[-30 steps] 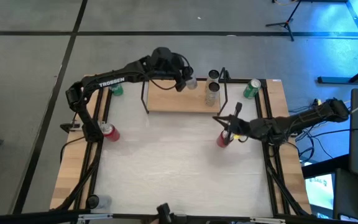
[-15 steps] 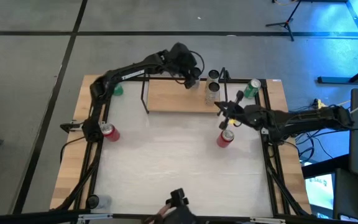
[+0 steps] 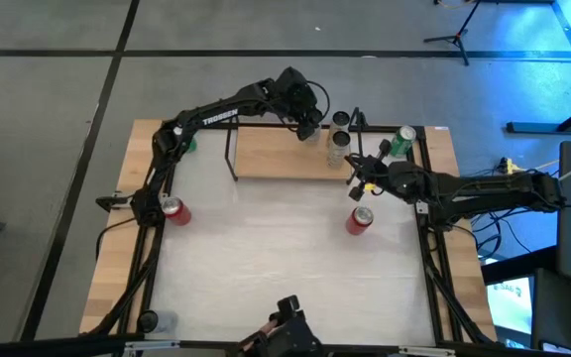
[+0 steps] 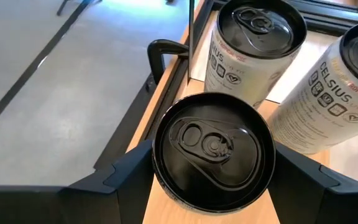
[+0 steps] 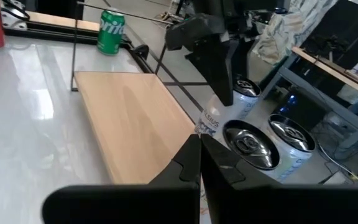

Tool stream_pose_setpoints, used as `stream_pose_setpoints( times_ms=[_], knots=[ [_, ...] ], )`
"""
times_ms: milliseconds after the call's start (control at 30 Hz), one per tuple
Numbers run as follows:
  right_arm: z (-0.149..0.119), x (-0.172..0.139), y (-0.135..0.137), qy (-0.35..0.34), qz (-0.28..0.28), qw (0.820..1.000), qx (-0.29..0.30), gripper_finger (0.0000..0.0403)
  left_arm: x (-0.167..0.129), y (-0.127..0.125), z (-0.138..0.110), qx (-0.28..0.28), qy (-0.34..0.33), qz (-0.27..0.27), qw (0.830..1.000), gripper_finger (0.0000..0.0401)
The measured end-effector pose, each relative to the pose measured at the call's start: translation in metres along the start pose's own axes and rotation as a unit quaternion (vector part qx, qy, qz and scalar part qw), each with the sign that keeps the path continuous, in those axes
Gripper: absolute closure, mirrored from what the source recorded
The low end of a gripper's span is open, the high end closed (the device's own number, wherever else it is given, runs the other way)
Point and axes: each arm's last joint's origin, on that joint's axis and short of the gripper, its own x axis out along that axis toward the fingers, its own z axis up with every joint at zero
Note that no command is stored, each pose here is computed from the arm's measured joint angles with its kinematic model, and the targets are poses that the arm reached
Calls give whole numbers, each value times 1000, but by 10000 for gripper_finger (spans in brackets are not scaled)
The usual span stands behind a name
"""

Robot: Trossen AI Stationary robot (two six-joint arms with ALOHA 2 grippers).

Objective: Place canned beverage on shelf
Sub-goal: Put the right white and blue soda can on the shelf

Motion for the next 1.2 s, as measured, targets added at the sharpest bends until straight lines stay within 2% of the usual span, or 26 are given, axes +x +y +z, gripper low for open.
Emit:
stream_pose_setpoints(
  times_ms=[300, 667, 1200],
  knots=[
    [0, 0, 1, -3, 15, 1000, 0, 398, 0, -1, 0, -4, -2, -12, 1000, 153],
    [0, 0, 1, -4, 16, 1000, 0, 398, 2, -11, 2, 3, -2, 0, 1000, 119],
    [0, 0, 1, -4, 16, 1000, 0, 398, -2, -17, 6, 8, -3, 3, 1000, 116]
  ],
)
